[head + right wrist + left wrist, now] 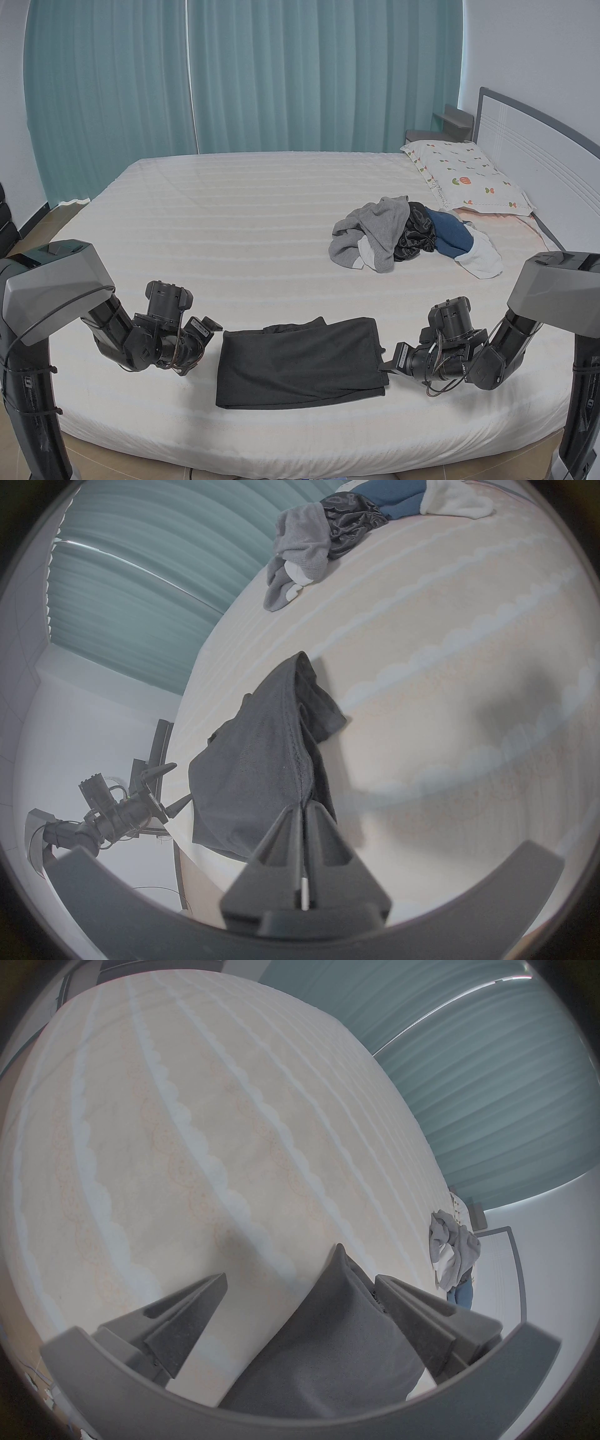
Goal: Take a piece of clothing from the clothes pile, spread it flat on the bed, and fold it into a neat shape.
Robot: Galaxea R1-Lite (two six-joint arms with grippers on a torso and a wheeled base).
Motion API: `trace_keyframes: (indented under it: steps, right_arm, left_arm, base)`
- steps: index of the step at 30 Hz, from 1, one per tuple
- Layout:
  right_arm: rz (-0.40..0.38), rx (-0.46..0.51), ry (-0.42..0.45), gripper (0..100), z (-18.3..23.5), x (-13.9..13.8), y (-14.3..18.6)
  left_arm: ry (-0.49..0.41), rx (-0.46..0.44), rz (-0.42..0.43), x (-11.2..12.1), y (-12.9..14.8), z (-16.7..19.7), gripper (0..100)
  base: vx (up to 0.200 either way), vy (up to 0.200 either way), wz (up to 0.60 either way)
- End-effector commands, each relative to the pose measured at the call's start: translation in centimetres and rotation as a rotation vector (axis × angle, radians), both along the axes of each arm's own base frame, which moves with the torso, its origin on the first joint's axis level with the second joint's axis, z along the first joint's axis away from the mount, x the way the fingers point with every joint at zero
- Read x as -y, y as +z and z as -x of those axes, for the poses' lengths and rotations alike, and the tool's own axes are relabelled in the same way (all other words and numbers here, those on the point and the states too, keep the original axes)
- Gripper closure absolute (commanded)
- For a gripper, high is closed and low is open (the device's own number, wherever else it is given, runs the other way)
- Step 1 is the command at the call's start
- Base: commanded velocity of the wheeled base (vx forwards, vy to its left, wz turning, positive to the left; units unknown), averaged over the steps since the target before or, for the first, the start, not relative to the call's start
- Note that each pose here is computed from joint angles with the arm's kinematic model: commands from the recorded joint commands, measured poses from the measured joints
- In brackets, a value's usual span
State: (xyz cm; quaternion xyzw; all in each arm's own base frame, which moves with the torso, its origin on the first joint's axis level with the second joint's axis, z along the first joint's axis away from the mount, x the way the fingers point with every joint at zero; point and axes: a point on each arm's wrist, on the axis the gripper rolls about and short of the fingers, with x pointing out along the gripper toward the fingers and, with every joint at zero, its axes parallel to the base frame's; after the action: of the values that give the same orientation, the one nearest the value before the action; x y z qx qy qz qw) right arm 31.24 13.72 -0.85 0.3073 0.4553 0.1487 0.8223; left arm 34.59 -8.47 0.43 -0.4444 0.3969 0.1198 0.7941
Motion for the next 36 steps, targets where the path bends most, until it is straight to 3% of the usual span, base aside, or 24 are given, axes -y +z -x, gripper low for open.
trace_keyframes:
  steps: [1, 19, 20, 27, 36]
  right_arm:
    - [0.000, 0.006, -0.004, 100, 0.5, 0.4, 0.6]
    - [0.025, -0.026, 0.028, 100, 1.8, 1.0, 0.0]
    - [0.031, -0.024, 0.035, 0, 1.8, 1.1, 0.0]
    - [0.017, 0.008, 0.017, 0, 0.9, 1.4, 0.6]
    - [-0.034, 0.067, -0.035, 0, -3.5, 0.6, 0.5]
  left_arm:
    - [0.003, 0.006, 0.001, -0.1, 0.2, 0.0, 0]
    - [0.002, 0.004, 0.002, -0.1, 0.2, 0.1, 0]
    - [0.002, 0.006, 0.003, -0.1, 0.2, 0.1, 0]
    - [0.002, 0.004, 0.002, -0.1, 0.2, 0.1, 0]
    - [0.002, 0.003, 0.002, -0.1, 0.2, 0.1, 0]
  base:
    - [0.000, 0.000, 0.00]
    - [0.000, 0.000, 0.00]
    - [0.000, 0.000, 0.00]
    - [0.000, 0.000, 0.00]
    - [0.000, 0.000, 0.00]
